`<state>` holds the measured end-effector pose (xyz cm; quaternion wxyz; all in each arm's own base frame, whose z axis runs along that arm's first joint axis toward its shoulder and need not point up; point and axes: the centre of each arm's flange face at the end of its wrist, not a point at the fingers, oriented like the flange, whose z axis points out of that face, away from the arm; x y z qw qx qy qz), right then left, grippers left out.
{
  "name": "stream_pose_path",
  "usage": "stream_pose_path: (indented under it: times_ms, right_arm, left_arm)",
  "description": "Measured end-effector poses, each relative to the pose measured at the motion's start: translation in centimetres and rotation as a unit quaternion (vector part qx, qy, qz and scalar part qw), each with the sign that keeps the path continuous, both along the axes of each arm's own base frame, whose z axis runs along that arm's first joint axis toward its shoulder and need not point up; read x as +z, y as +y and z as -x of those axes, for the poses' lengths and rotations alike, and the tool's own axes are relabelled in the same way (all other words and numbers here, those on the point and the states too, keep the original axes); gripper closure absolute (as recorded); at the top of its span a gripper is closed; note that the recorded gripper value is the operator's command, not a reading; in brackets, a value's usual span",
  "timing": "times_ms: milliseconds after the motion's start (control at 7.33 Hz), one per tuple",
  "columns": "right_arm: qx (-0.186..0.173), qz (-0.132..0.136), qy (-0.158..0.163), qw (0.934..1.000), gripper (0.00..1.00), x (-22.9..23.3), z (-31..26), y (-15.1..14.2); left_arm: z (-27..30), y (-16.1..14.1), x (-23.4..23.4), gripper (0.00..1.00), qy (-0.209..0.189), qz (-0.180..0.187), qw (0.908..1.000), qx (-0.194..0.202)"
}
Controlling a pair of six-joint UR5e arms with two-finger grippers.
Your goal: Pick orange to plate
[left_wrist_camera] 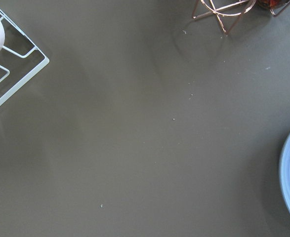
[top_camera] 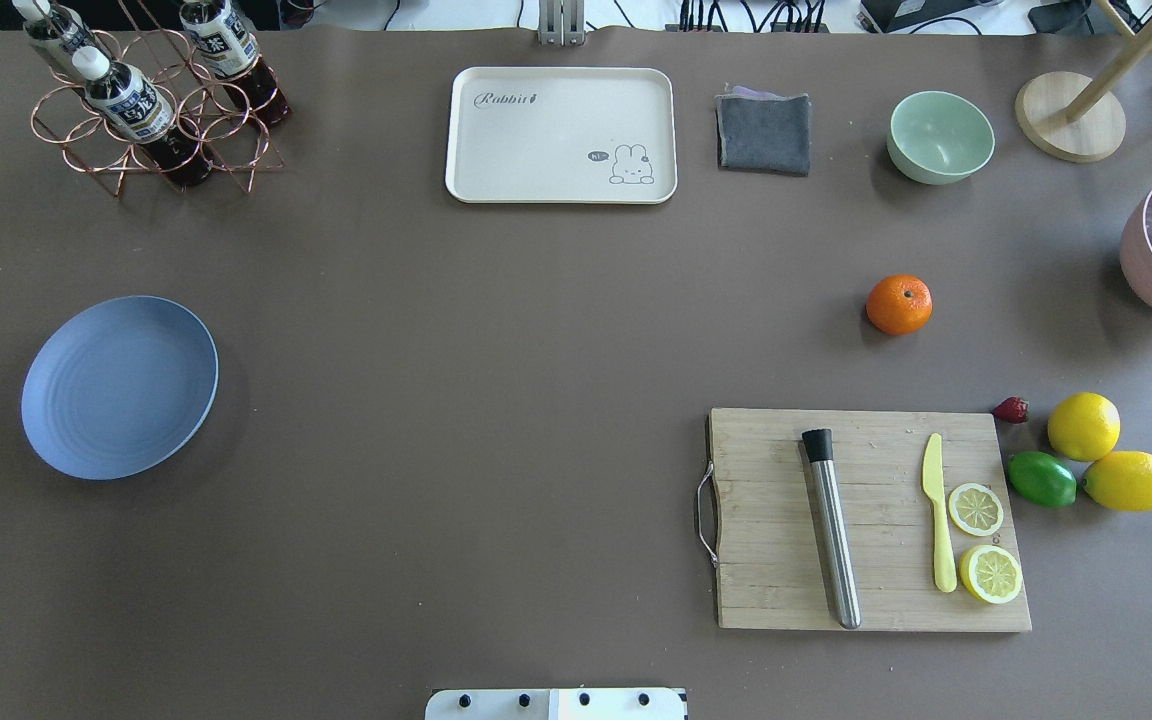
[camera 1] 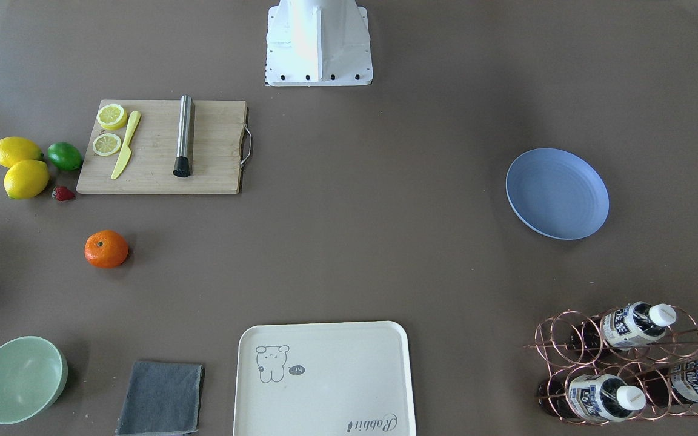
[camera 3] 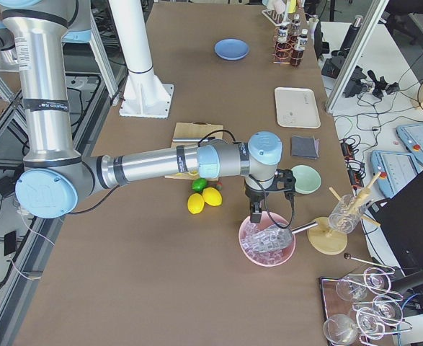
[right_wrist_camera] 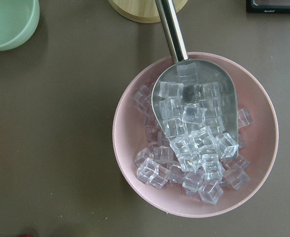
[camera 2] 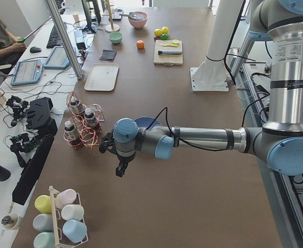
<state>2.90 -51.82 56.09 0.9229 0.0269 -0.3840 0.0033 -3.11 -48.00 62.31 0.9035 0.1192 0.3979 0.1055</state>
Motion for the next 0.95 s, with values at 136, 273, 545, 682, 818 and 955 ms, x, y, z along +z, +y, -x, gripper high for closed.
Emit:
stream_pose_path:
  times_ms: [136,273,545,682,818,955]
  right_arm:
    - [-0.003,-0.009,-0.007,0.9999,0.0,-1.0,0.3,0.1]
    - [-0.012,-0.019,-0.014,0.9997,0.0,-2.1,1.2,0.2]
    - [-0.034,-0.033,-0.028,0.9985,0.0,-3.7,3.5,0.3]
    - [-0.042,-0.04,-0.033,0.9978,0.0,-4.2,4.1,0.5]
    - [-0.049,-0.044,-0.036,0.9971,0.0,-4.6,4.7,0.6]
    - [-0.054,-0.047,-0.038,0.9967,0.0,-4.9,5.1,0.6]
  left_arm:
    - [-1.0,0.5,-0.7,0.03,0.006,0.017,0.9997,-0.015]
    - [-3.3,0.9,-1.2,0.02,0.014,0.031,0.9991,-0.023]
    - [-10.0,2.5,-1.8,0.02,0.038,0.05,0.9974,-0.034]
    - [-13.2,3.4,-1.9,0.03,0.046,0.056,0.9964,-0.044]
    - [-16.3,4.1,-2.0,0.08,0.054,0.066,0.9952,-0.048]
    - [-18.9,4.5,-1.7,0.13,0.055,0.07,0.9951,-0.042]
